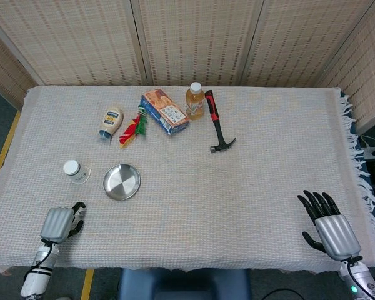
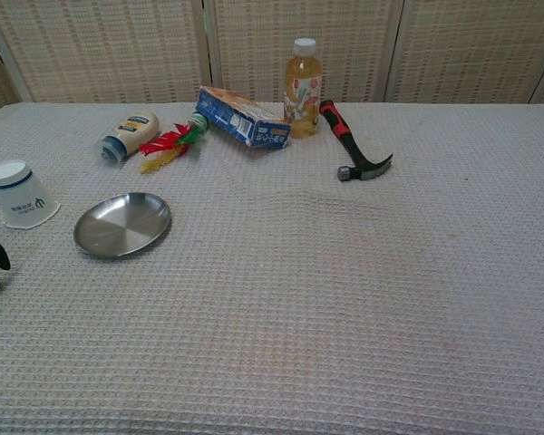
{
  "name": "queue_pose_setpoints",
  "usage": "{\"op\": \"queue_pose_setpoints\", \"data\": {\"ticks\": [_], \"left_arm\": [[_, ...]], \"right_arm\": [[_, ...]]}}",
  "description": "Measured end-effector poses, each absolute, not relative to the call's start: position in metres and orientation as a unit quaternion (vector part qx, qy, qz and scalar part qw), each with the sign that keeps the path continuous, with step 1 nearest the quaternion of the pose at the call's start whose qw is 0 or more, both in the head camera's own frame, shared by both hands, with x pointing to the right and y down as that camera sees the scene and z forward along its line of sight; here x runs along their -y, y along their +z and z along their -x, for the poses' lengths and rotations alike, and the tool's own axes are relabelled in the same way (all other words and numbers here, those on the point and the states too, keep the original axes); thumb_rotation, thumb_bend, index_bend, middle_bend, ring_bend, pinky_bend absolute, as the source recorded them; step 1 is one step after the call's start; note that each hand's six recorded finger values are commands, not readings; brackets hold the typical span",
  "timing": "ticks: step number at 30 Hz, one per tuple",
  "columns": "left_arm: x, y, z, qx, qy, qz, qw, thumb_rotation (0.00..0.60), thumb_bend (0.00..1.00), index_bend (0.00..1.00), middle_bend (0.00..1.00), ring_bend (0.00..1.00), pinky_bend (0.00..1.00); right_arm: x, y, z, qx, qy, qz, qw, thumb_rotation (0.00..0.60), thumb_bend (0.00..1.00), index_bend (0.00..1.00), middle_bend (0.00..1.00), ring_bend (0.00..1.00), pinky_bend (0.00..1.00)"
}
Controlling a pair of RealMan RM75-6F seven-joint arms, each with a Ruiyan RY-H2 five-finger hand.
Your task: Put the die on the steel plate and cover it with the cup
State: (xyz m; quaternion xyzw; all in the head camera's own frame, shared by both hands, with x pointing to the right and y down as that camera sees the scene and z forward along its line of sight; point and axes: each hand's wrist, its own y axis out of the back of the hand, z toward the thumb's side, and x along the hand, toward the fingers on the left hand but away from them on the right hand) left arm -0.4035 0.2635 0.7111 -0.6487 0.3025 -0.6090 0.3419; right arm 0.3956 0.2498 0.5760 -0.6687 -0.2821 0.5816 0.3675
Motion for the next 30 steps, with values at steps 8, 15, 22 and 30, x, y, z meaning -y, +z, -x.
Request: {"op": "queue_pose_setpoints", "data": {"ticks": [8, 15, 22, 30], "left_arm": [[-0.260, 0.715, 0.406, -0.302, -0.615, 0.640, 0.348, 0.600, 0.36, 0.45, 1.00, 0.93, 1.00], [-0.258, 0.719, 0.408, -0.300, -0.619, 0.639, 0.345, 0.600, 0.36, 0.47, 1.00, 0.93, 1.00], [-0.256, 0.720, 0.407, -0.300, -0.621, 0.634, 0.350, 0.600, 0.39, 0.57, 1.00, 0.93, 1.00], [-0.248, 0.711, 0.399, -0.320, -0.606, 0.637, 0.353, 0.600, 0.41, 0.61, 1.00, 0.94, 1.00]], "right_arm": [[-0.249, 0.578, -0.396, 0.280, 0.584, 0.668, 0.366, 0.600, 0.21, 0.00, 0.00, 0.00, 0.00], [-0.249, 0.579, -0.397, 0.279, 0.586, 0.667, 0.366, 0.600, 0.21, 0.00, 0.00, 0.00, 0.00], [-0.249, 0.578, -0.397, 0.280, 0.586, 0.667, 0.366, 0.600, 0.21, 0.00, 0.00, 0.00, 0.00], [-0.249, 0.579, -0.397, 0.279, 0.586, 0.667, 0.366, 0.600, 0.21, 0.00, 0.00, 0.00, 0.00]]}}
